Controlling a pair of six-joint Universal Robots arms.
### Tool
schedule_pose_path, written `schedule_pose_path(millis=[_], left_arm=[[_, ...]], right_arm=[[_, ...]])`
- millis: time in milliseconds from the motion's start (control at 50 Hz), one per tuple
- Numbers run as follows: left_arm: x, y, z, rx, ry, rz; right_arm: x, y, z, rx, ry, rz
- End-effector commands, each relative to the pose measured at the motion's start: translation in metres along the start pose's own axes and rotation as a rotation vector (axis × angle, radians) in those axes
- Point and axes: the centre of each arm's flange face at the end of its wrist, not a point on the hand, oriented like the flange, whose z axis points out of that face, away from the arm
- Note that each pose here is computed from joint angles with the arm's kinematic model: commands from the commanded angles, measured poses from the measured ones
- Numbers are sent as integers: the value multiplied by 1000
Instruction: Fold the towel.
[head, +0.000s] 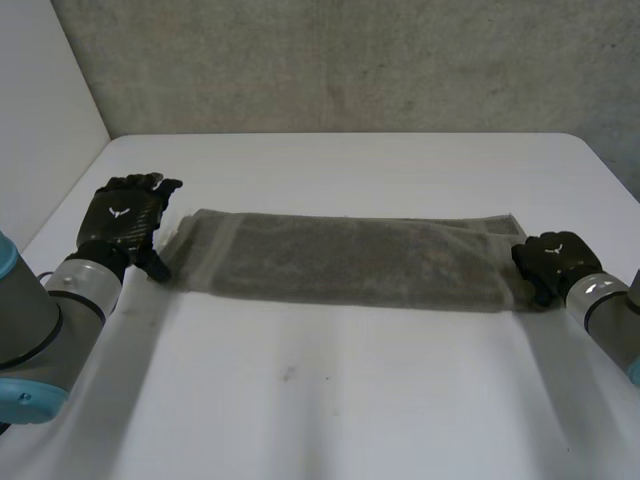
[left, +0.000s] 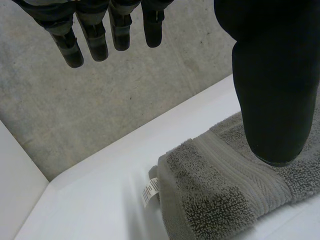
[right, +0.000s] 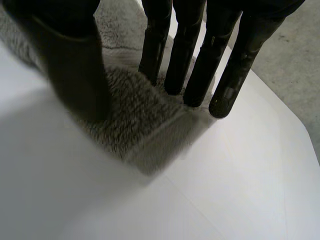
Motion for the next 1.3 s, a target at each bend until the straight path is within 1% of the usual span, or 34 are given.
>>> schedule_pose_path(millis=[20, 100, 200, 220, 240, 260, 300, 320, 340, 420, 460, 480, 520, 540, 580, 600, 620, 640, 680, 700, 740, 760, 780, 800, 840, 860, 900, 1000, 1080, 1120, 1160, 1180, 1220, 1300], left_arm=[[0, 0, 0, -1, 0, 0], [0, 0, 0, -2, -1, 0], [-2, 2, 0, -7, -6, -1], [-2, 2, 0, -7, -6, -1], [-3, 2, 0, -6, -9, -1], [-3, 2, 0, -6, -10, -1], [-4, 2, 0, -8, -11, -1], [-4, 2, 0, -8, -11, -1], [-4, 2, 0, -8, -11, -1], [-5, 2, 0, -8, -15, -1], [-7, 2, 0, -8, -22, -2], [-7, 2, 0, -8, -22, -2], [-8, -1, 0, 1, -25, -2], [-8, -1, 0, 1, -25, -2], [-8, -2, 0, 3, -26, -1], [-8, -2, 0, 4, -26, -1], [-8, -2, 0, 3, -26, -1], [-8, -2, 0, 3, -26, -1], [-8, -1, -1, 1, -25, -2], [-8, -1, -1, 1, -25, -2], [-8, 0, -2, -3, -24, -2], [-8, 0, -2, -3, -24, -2], [-8, 0, -1, -2, -25, -2], [-8, 0, -1, -2, -25, -2], [-8, 0, -1, 0, -25, -2], [-8, 0, -1, 0, -25, -2], [-8, 0, -1, 1, -25, -2], [-7, 1, -2, -2, -23, -2], [-7, 1, -2, -3, -23, -2], [-7, 1, -2, -3, -23, -1], [-7, 0, -2, 0, -23, -2], [-7, 0, -2, 0, -23, -2], [-7, 0, -2, 1, -24, -2], [-7, 0, -1, 9, -25, 1]], right_arm=[[10, 9, 10, -34, 34, -58], [30, 13, 11, -53, 95, -48], [70, 25, 14, -93, 189, -45], [70, 25, 14, -94, 190, -45], [82, 29, 15, -104, 213, -62], [82, 29, 15, -104, 213, -62], [110, 37, 14, -140, 266, -111], [110, 37, 14, -141, 267, -112], [122, 36, 13, -150, 289, -142], [132, 24, 13, -142, 297, -180], [129, -8, 13, -74, 294, -193], [129, -9, 13, -73, 293, -193], [91, -68, 11, 82, 233, -201], [91, -68, 11, 83, 233, -201], [38, -117, 6, 223, 146, -212], [37, -118, 6, 224, 146, -212], [9, -137, 1, 281, 104, -231], [8, -138, 1, 281, 104, -231], [-58, -167, -11, 380, -2, -273], [-59, -167, -11, 380, -2, -273], [-126, -181, -27, 456, -130, -312], [-126, -181, -27, 456, -130, -312], [-156, -180, -34, 475, -191, -330], [-156, -180, -34, 476, -191, -331], [-204, -169, -45, 491, -295, -368], [-205, -169, -45, 491, -295, -368], [-239, -153, -49, 482, -364, -414], [-266, -133, -51, 461, -422, -461], [-266, -134, -53, 461, -429, -459], [-263, -139, -56, 473, -420, -450], [-247, -159, -62, 516, -385, -420], [-247, -159, -62, 516, -385, -420], [-238, -175, -66, 563, -360, -386], [-236, -180, -65, 598, -375, -354]])
